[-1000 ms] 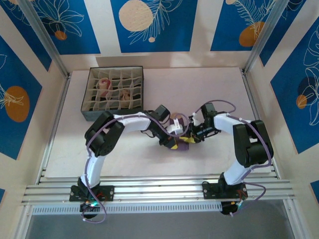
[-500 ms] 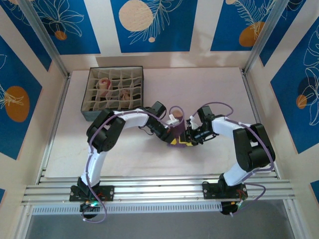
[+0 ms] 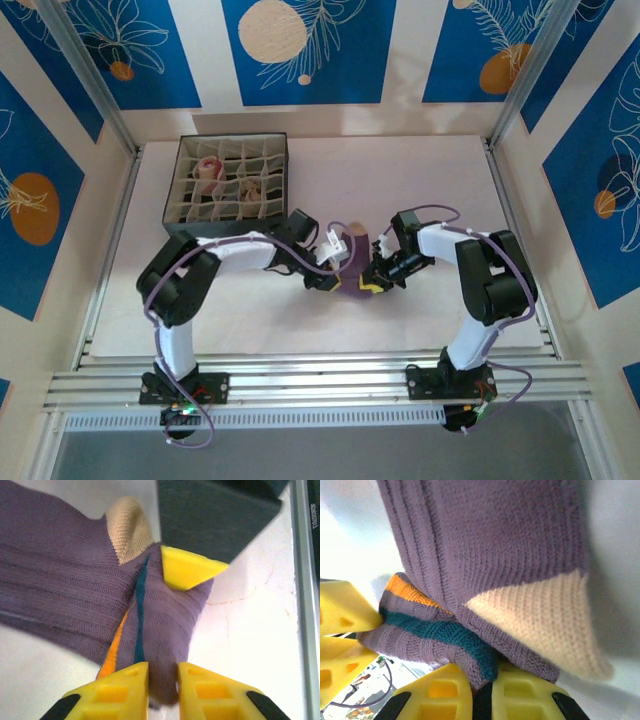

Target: Roll the socks

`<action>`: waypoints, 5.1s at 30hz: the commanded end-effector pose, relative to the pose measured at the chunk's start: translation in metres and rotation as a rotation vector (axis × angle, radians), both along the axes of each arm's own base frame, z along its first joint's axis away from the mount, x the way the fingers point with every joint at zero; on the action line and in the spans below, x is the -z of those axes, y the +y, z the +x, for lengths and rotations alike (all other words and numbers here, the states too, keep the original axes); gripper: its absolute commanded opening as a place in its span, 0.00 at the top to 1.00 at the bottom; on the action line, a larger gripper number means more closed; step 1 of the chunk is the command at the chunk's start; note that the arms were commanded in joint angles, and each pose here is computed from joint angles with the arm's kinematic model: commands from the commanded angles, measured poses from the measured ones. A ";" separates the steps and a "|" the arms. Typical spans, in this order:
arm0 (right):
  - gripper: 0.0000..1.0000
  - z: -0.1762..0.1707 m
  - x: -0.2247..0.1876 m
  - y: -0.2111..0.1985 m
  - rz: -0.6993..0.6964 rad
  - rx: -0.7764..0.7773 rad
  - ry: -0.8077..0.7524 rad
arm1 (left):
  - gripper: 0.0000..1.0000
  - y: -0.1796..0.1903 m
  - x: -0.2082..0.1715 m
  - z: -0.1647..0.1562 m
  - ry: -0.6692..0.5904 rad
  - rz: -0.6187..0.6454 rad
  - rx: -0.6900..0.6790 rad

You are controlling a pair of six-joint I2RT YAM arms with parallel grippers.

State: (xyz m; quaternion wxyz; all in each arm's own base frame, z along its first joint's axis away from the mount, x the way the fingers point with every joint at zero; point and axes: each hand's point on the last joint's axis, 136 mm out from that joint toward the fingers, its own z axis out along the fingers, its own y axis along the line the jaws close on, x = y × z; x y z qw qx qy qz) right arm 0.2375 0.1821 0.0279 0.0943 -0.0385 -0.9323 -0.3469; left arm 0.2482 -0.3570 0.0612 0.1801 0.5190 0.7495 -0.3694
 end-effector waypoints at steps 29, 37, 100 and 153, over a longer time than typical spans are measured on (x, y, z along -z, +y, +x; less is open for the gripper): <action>0.95 -0.024 0.015 -0.004 -0.026 -0.075 0.236 | 0.58 -0.036 0.025 -0.009 -1.039 0.170 0.421; 0.89 -0.026 0.012 -0.002 -0.010 -0.095 0.241 | 0.66 -0.030 0.045 -0.008 -1.016 0.230 0.446; 0.59 -0.003 -0.017 0.006 0.109 -0.006 -0.168 | 1.00 -0.008 0.073 -0.001 0.569 0.196 -0.165; 0.97 -0.007 0.006 0.007 -0.136 -0.103 0.053 | 0.50 -0.031 0.006 -0.049 -0.918 0.068 0.369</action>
